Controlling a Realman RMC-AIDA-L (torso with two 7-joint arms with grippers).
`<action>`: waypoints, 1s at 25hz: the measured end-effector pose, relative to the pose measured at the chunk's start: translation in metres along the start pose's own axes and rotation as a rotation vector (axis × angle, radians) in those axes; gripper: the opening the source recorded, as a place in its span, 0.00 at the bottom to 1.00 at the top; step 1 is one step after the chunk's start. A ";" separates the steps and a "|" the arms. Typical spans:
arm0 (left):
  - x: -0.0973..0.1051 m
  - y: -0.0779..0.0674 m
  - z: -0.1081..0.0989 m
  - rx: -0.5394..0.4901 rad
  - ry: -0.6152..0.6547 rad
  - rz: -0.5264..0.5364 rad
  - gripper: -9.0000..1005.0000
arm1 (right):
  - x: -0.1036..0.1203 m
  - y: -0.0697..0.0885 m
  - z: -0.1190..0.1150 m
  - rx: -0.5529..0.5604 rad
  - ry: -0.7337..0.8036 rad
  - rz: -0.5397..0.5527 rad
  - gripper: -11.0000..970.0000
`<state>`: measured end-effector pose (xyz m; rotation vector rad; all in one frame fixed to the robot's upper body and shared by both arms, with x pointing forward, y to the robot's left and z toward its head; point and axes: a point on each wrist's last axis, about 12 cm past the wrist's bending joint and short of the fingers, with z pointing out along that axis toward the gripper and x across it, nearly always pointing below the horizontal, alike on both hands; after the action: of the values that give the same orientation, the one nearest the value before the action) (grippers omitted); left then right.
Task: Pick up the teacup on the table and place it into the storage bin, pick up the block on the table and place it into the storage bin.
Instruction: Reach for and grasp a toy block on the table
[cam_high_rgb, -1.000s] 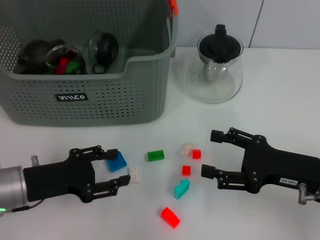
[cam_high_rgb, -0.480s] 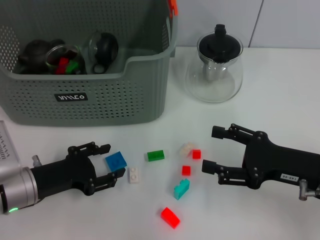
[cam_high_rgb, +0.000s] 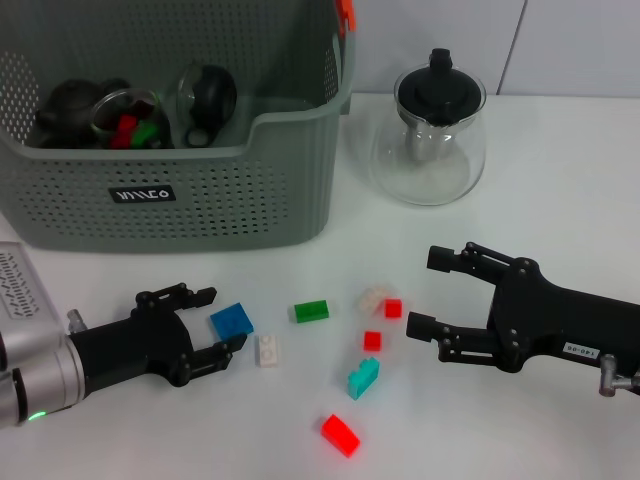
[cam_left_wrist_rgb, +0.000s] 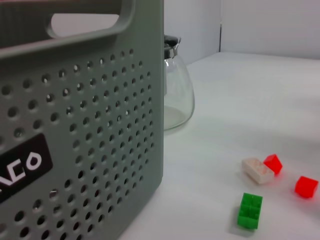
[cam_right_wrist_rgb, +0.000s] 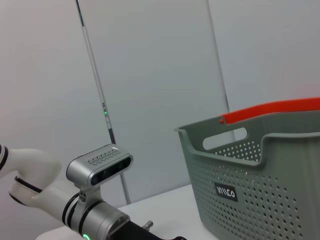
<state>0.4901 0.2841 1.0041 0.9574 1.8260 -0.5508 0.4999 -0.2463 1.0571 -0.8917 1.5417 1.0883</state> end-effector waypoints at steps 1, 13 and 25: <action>0.000 0.000 0.001 0.000 0.002 0.000 0.66 | 0.000 0.000 0.000 0.000 0.000 0.000 0.97; 0.002 0.000 0.005 -0.003 0.023 0.005 0.60 | 0.000 0.000 0.000 0.004 0.001 0.000 0.97; 0.002 0.003 0.005 -0.022 0.027 0.000 0.42 | 0.000 0.000 0.000 0.005 -0.001 0.002 0.97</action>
<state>0.4947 0.2824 1.0002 0.9540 1.8531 -0.5188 0.5003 -0.2465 1.0569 -0.8866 1.5440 1.0852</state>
